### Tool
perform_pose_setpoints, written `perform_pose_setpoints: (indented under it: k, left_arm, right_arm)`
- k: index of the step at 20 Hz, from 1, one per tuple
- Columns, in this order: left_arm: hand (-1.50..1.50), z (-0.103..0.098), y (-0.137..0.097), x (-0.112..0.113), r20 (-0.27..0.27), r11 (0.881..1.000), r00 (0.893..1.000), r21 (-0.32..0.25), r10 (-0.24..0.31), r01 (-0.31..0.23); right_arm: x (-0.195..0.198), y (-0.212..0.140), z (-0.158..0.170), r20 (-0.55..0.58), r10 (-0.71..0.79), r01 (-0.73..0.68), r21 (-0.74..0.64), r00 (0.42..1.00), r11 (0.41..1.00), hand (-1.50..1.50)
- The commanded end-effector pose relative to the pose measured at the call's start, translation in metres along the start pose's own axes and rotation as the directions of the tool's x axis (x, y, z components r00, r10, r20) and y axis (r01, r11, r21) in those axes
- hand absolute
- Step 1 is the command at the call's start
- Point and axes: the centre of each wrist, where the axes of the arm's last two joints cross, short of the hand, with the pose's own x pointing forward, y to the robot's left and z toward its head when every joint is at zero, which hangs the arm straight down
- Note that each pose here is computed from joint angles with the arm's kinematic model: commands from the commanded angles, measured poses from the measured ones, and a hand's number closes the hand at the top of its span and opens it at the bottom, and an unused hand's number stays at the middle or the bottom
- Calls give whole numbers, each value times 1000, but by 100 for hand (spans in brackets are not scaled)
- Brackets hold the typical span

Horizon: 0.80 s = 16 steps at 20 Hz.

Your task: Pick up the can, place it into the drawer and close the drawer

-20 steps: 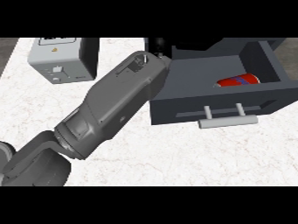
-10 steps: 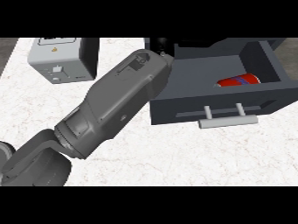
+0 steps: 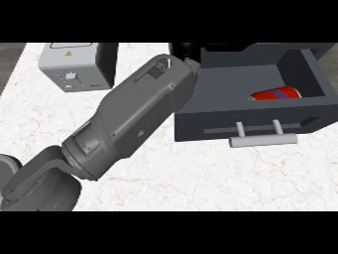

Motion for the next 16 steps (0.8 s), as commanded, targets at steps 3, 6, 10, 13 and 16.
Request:
perform_pose_setpoints:
  k: [3,6,10,13,16]
  left_arm:
    - [-150,3,-4,5,15,999,999,3,34,-34]
    - [-150,-2,-4,9,-6,999,999,-4,32,-32]
    - [-150,-2,-2,6,-10,1000,1000,3,28,-28]
    - [-150,2,-10,16,-28,999,999,7,40,-40]
    - [-150,-2,-3,12,-21,999,999,-4,42,-42]
  right_arm:
    - [13,28,-25,58,166,-169,45,984,985,-150]
    - [-1,37,-48,70,226,-231,81,972,970,-150]
    - [2,63,-52,65,322,-328,108,944,939,-150]
    - [-10,84,-78,96,370,-379,102,924,920,-150]
    - [-24,106,-104,110,417,-428,102,902,898,-150]
